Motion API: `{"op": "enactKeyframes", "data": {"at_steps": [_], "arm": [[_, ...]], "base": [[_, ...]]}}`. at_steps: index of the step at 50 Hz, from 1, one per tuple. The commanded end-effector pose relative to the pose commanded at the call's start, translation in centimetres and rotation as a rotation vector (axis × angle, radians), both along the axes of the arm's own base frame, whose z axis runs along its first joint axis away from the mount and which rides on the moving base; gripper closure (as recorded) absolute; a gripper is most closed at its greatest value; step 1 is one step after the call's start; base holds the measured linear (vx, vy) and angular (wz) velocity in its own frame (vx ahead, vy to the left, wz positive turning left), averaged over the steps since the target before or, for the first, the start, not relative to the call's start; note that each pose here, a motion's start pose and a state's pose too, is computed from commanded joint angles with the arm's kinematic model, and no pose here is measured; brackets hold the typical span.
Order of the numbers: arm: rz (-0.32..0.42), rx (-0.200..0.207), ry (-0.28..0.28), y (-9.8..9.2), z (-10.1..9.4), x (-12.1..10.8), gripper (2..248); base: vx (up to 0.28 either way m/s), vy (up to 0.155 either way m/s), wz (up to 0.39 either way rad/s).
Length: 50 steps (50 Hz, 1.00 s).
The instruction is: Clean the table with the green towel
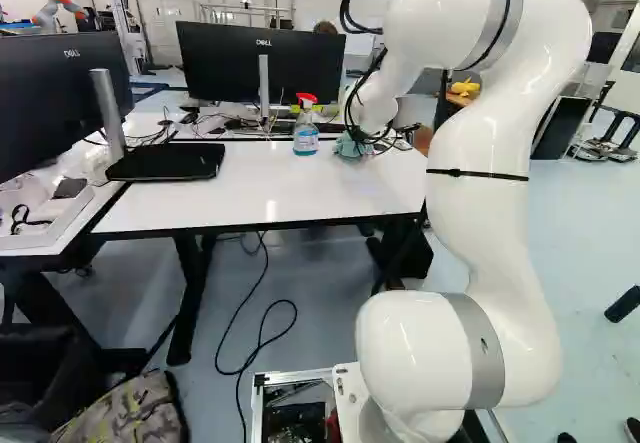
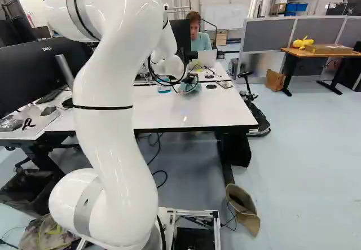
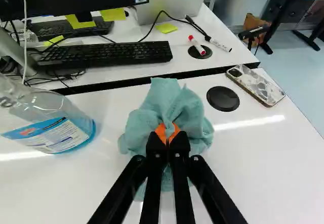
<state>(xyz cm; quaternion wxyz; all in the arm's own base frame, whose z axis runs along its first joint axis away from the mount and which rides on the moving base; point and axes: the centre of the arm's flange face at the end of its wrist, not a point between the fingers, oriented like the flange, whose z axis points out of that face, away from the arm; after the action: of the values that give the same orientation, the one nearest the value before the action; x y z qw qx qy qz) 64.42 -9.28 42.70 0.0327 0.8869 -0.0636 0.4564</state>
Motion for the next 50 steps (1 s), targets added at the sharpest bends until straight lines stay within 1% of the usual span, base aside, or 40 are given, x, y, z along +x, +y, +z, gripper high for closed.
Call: {"op": "enactKeyframes", "data": {"at_steps": [9, 26, 39, 50], "arm": [[-0.007, 0.002, 0.013, -0.5, -1.1, 0.4, 224], [-0.007, 0.006, 0.043, -0.6, -3.2, 0.8, 224], [-0.007, 0.006, 0.043, -0.6, -3.2, 0.8, 224], [-0.007, 0.009, 0.06, -0.6, -3.4, 0.7, 224]], "base": [[0.0, 0.0, 0.0], [0.0, 0.0, 0.0], [0.0, 0.0, 0.0], [0.0, 0.0, 0.0]]}}
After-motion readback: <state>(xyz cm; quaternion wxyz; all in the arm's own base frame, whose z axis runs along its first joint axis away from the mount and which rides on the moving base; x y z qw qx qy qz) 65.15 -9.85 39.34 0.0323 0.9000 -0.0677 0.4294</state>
